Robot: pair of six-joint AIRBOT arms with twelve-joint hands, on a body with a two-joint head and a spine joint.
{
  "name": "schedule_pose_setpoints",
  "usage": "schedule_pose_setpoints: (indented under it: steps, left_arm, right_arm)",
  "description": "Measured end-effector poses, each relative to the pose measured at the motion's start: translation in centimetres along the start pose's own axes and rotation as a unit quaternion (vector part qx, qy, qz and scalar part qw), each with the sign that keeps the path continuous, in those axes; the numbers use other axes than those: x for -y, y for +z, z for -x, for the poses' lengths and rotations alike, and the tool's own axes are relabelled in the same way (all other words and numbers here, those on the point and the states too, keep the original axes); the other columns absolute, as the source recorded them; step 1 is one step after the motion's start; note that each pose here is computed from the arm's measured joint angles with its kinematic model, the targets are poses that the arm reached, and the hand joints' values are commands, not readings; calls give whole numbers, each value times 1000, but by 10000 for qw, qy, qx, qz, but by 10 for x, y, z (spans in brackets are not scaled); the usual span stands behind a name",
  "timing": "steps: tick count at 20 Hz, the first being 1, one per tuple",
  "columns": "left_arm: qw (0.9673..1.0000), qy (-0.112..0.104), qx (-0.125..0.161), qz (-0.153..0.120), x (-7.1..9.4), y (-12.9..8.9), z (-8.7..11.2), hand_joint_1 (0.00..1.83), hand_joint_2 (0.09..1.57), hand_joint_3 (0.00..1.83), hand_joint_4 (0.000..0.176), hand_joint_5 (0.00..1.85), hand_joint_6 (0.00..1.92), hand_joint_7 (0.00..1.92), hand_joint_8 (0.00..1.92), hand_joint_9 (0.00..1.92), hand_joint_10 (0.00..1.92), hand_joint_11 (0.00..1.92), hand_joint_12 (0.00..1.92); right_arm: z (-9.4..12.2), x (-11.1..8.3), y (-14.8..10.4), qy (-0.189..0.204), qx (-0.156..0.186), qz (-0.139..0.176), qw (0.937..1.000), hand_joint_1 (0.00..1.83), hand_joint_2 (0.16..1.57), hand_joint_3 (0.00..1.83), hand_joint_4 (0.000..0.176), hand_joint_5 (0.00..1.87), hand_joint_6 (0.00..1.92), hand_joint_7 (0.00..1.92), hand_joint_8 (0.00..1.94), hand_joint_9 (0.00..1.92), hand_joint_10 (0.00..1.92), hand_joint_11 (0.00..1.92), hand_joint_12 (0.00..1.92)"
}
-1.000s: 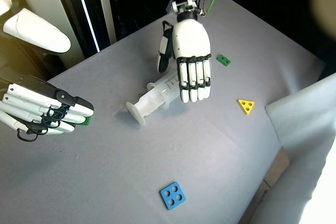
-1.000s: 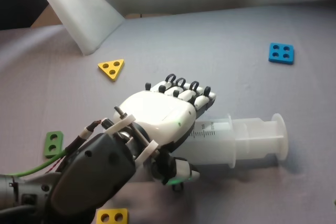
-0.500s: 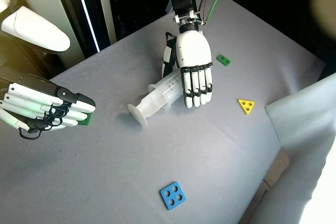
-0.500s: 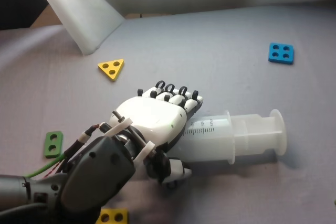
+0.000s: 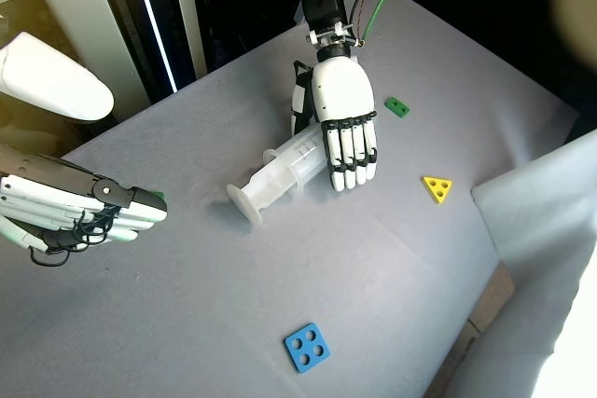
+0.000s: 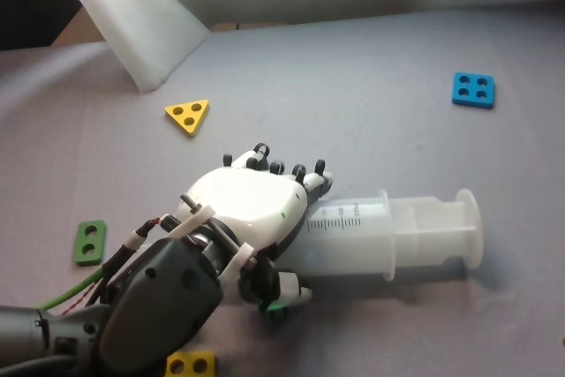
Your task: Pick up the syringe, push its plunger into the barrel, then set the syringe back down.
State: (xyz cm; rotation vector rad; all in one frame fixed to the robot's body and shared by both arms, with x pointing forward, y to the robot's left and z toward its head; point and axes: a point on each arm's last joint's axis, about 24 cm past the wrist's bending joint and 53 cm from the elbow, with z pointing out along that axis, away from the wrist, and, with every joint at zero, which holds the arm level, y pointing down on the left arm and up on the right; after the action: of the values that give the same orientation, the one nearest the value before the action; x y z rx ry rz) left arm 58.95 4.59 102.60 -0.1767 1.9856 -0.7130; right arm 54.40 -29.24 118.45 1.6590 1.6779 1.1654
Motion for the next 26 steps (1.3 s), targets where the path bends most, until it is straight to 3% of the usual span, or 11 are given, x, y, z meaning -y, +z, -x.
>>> schedule_pose_setpoints:
  steps: [1,2,3,4,6,7,10,16,20,23,26]
  left_arm:
    - [10000,61,30,-18,1,0,1,1243,1182,0,0,895,945,840,1409,682,1351,445,1459]
    - [10000,57,18,-12,1,0,0,1321,1212,1,0,836,1005,799,1430,641,1547,445,1504]
    - [10000,37,32,9,0,0,1,1247,1200,0,0,862,974,814,1482,660,1469,454,1522]
    - [10000,-64,27,52,-2,0,1,1323,1213,0,0,833,1017,778,1448,658,1557,431,1508]
    - [10000,-81,-5,46,-2,-1,-1,1179,1227,6,0,803,1162,753,1503,622,1423,387,1550]
    - [10000,-85,-9,47,-2,-1,-1,1303,1235,2,0,751,1218,751,1456,643,1553,387,1568]
    - [9999,-98,-1,27,0,0,-1,1341,1229,0,0,719,1239,784,1389,672,1575,415,1577]
    - [9990,-404,-25,-208,28,2,8,1338,1238,0,0,673,1297,765,1406,689,1568,450,1557]
    - [9976,-524,156,-423,51,5,34,1341,1237,1,0,626,1300,803,1393,692,1548,469,1518]
    - [9975,-501,354,-358,53,5,61,1341,1237,0,0,640,1282,805,1408,679,1550,453,1520]
    - [9967,-534,547,-278,50,4,83,1343,1230,0,0,660,1289,797,1380,701,1534,455,1499]
  right_arm:
    - [2,0,1,4,20,-12,10000,0,1294,4,0,441,4,417,2,343,8,0,847]
    - [6,0,2,35,58,-24,10000,3,1297,5,0,443,4,416,1,342,8,0,848]
    - [8,0,2,77,92,-43,9999,6,1295,4,0,443,4,413,0,338,5,0,847]
    - [10,0,2,98,110,-52,9999,0,1302,5,0,437,1,406,1,332,2,0,820]
    - [10,1,2,122,113,-81,9998,18,1305,3,0,453,6,426,6,347,7,0,834]
    - [9,2,3,148,103,-92,9998,36,1306,3,0,454,6,430,6,349,7,0,831]
    - [8,2,3,163,92,-96,9998,72,1302,0,0,456,4,440,5,362,9,0,859]
    - [9,4,3,166,118,-135,9997,32,1299,0,0,434,0,417,0,339,0,0,816]
    - [13,8,3,225,183,-224,9993,0,1296,0,0,413,1,413,1,339,2,0,827]
    - [18,13,2,596,315,-324,9972,0,1294,0,0,410,4,413,4,340,5,0,826]
    - [49,12,0,1066,1024,-202,9888,53,1278,0,0,428,8,432,6,366,12,0,880]
